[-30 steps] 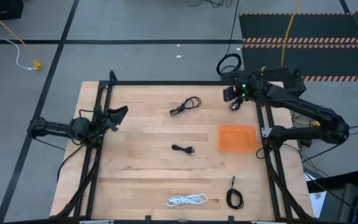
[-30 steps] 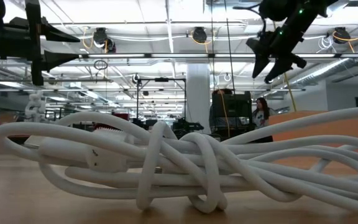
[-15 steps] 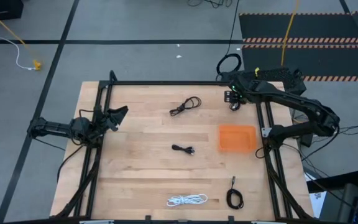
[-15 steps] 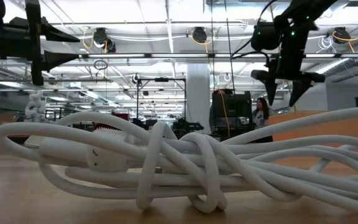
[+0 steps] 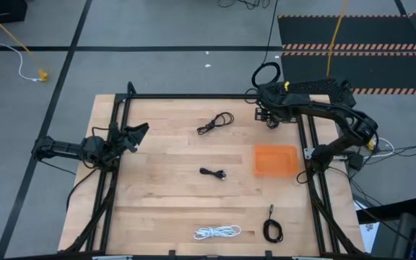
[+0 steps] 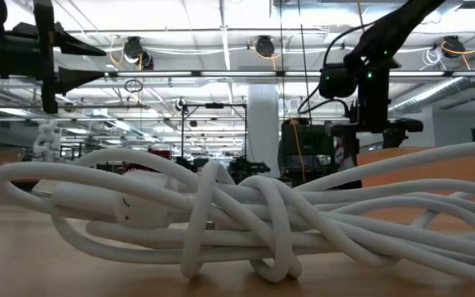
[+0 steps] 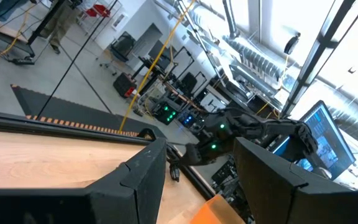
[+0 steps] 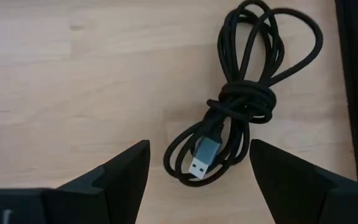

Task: Pick and place USB-C Cables
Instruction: Put the black charger cable into the bin

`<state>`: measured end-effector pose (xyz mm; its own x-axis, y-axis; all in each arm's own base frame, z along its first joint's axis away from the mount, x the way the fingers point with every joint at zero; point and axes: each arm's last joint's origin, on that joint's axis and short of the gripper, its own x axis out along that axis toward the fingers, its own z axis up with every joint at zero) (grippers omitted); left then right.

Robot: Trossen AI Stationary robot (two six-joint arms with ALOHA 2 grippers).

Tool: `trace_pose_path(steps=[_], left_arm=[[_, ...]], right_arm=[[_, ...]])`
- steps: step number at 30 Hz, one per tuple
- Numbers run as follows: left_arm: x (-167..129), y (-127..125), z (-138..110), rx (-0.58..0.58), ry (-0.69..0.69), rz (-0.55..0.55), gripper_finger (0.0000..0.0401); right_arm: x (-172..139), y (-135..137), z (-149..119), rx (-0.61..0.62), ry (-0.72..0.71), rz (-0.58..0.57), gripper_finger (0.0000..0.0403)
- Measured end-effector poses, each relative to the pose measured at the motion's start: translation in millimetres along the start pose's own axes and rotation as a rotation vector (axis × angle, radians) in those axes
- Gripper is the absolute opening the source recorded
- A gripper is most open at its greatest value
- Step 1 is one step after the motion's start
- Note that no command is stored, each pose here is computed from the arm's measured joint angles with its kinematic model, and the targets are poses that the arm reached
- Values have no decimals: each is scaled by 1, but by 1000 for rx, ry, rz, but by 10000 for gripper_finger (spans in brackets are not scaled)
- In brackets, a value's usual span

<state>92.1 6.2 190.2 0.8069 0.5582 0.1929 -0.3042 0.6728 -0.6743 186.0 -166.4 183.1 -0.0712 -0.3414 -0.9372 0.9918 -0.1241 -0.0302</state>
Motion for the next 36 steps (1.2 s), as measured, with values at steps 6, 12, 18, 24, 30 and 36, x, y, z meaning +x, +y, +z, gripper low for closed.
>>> trace_pose_path(steps=[6,12,18,24,30,36], left_arm=[[0,0,0,0,0,0,191],[0,0,0,0,0,0,191],[0,0,0,0,0,0,191],[0,0,0,0,0,0,191],[0,0,0,0,0,0,191],[0,0,0,0,0,0,191]], right_arm=[[16,1,2,22,24,-36,267],[38,-11,-2,81,25,-6,267],[61,-28,-14,38,2,1,244],[68,-33,-20,17,-23,27,160],[59,-34,-17,-17,-63,55,47],[43,-35,-14,-26,-98,149,18]])
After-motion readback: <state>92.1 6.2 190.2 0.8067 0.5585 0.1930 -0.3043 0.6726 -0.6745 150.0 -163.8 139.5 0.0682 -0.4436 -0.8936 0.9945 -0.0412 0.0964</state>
